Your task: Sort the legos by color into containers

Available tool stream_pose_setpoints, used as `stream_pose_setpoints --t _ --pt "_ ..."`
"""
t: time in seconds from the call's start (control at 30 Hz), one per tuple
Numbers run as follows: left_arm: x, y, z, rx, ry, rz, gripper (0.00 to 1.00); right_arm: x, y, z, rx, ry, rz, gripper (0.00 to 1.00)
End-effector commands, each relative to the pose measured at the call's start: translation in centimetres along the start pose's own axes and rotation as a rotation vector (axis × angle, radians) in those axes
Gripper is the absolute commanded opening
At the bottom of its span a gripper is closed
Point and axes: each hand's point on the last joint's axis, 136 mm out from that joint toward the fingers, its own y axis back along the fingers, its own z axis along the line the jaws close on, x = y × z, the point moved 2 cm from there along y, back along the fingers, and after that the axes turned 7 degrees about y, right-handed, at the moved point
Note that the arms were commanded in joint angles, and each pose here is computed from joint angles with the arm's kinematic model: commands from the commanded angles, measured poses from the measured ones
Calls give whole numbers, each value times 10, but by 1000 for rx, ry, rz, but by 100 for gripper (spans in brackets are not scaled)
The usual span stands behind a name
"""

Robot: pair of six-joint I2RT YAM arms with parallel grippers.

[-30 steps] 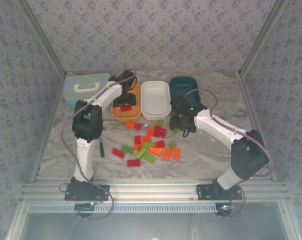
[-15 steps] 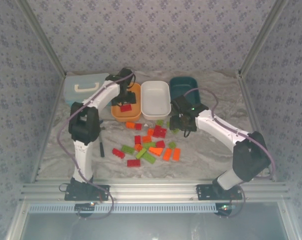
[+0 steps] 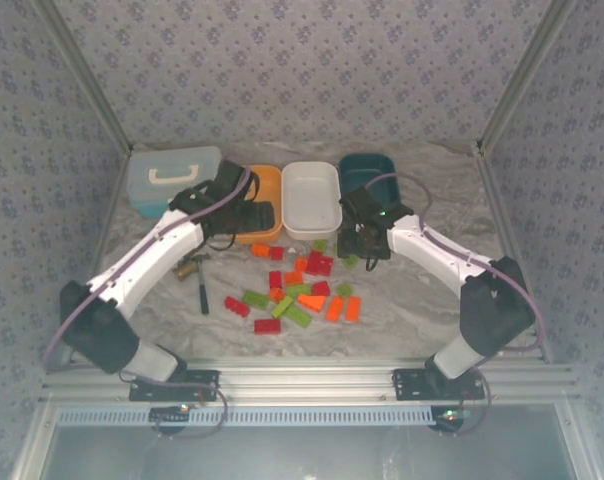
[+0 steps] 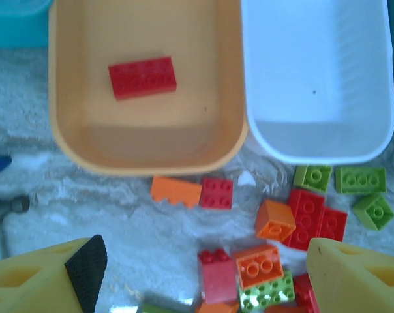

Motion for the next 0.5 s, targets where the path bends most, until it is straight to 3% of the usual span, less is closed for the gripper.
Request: stream_pose_setpoints --t 0.0,0.33,0.47 --pt "8 15 10 39 76 -37 84 11 -7 1 -26 28 34 71" --pt "37 27 37 26 114 -22 85 23 -41 5 9 73 161 71" --pt "38 31 36 44 123 -31 85 7 -47 9 30 101 163 70"
